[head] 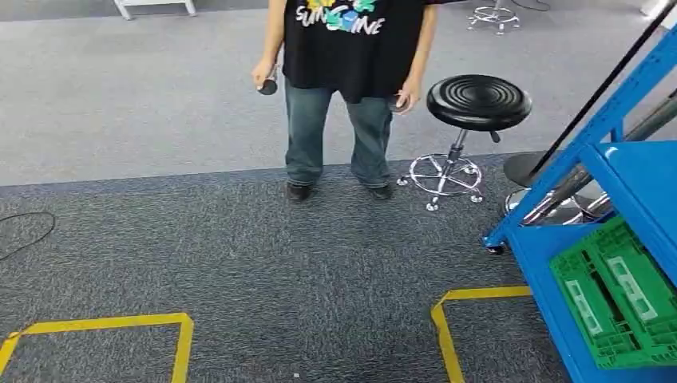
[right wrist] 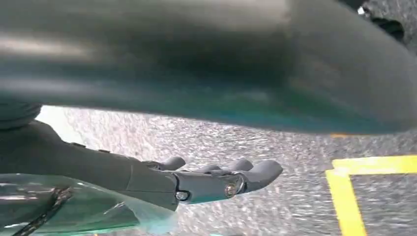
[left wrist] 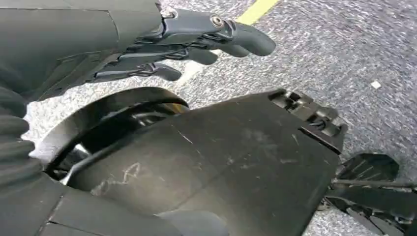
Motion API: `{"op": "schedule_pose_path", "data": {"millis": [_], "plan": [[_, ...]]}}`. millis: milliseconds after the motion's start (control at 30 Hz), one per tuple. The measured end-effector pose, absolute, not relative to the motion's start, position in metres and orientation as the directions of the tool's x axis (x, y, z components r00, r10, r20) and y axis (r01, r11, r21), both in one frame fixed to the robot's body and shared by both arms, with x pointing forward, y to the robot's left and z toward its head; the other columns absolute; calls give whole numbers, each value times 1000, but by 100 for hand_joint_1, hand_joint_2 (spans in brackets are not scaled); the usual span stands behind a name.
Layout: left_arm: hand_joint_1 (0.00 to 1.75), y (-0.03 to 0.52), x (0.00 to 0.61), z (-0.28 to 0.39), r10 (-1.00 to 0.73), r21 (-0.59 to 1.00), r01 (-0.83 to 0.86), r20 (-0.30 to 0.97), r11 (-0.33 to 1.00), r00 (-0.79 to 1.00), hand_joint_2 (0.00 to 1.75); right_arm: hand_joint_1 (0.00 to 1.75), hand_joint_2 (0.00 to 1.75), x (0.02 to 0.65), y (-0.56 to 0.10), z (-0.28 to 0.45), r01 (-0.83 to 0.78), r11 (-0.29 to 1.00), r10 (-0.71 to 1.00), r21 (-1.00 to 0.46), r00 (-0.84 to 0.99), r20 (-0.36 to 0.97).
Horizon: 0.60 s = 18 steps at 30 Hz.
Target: Take the parts from the cabinet and place them on the table.
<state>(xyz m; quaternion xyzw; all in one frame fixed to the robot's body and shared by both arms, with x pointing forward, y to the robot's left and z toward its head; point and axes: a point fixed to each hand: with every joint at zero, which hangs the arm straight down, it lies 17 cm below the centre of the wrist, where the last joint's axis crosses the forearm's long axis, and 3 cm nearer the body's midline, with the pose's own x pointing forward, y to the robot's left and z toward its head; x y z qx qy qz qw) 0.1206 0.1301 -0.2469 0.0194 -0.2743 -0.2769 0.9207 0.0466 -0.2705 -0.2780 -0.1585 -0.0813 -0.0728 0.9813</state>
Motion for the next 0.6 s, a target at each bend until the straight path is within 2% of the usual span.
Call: {"op": "schedule_pose_path", "data": {"millis": [600], "plan": [[0,132,122,-247,-516,190,492,491,850,702,0,0,0,48,-272,-277,148,939,-92,-311,978,186]]}}
